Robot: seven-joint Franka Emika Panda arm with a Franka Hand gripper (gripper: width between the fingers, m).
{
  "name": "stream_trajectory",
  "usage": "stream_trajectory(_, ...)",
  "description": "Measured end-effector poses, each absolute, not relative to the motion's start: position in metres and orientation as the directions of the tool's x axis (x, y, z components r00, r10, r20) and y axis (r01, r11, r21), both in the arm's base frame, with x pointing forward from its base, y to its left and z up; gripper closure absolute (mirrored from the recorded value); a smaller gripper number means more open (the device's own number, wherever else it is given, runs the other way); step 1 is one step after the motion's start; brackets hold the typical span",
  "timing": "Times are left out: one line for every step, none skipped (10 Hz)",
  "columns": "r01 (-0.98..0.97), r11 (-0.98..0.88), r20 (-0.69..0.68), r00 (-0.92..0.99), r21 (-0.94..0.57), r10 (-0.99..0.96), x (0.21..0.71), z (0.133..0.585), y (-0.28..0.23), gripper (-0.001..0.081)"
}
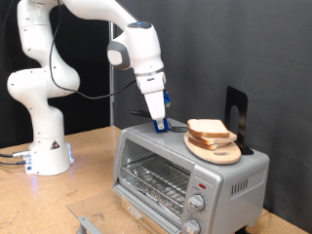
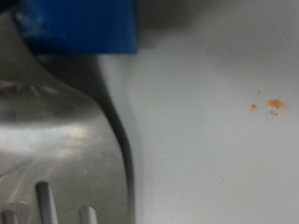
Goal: Make a piece of toast with the oven
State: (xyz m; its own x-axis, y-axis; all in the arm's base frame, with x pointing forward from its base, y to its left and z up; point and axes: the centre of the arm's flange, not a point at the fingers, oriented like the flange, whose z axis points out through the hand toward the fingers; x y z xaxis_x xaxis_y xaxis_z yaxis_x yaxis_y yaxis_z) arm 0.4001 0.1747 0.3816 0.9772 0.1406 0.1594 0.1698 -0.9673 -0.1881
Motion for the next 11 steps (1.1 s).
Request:
stream_trajectory(0.172, -0.967, 0.164, 0.976, -0.188, 0.142, 0.4004, 0.3820, 0.1747, 0.0006)
stream_trajectory(0.178, -0.966, 0.171, 0.974, -0.190, 0.146, 0.4011, 0.3827, 0.1746, 0.0006)
stream_trajectory(0.185, -0.964, 0.180, 0.972, -0.193, 0.151, 0.4016, 0.3832, 0.1744, 0.0006)
stream_trajectory(0.191, -0.962, 0.185, 0.970, -0.197, 0.155, 0.4017, 0.3832, 0.1741, 0.0006)
stream_trajectory(0.195, -0.960, 0.188, 0.969, -0.202, 0.158, 0.4016, 0.3833, 0.1737, 0.0006)
stream_trajectory(0.199, -0.958, 0.190, 0.969, -0.207, 0.160, 0.4013, 0.3836, 0.1731, 0.0006)
stream_trajectory(0.199, -0.958, 0.190, 0.969, -0.207, 0.160, 0.4007, 0.3833, 0.1726, 0.0006)
stream_trajectory(0.198, -0.958, 0.189, 0.969, -0.207, 0.160, 0.4000, 0.3826, 0.1721, 0.0006)
stream_trajectory(0.197, -0.958, 0.187, 0.970, -0.208, 0.158, 0.3993, 0.3820, 0.1716, 0.0006)
stream_trajectory(0.195, -0.958, 0.185, 0.970, -0.209, 0.157, 0.3986, 0.3813, 0.1711, 0.0006)
stream_trajectory(0.194, -0.958, 0.183, 0.971, -0.209, 0.156, 0.3981, 0.3807, 0.1706, 0.0006)
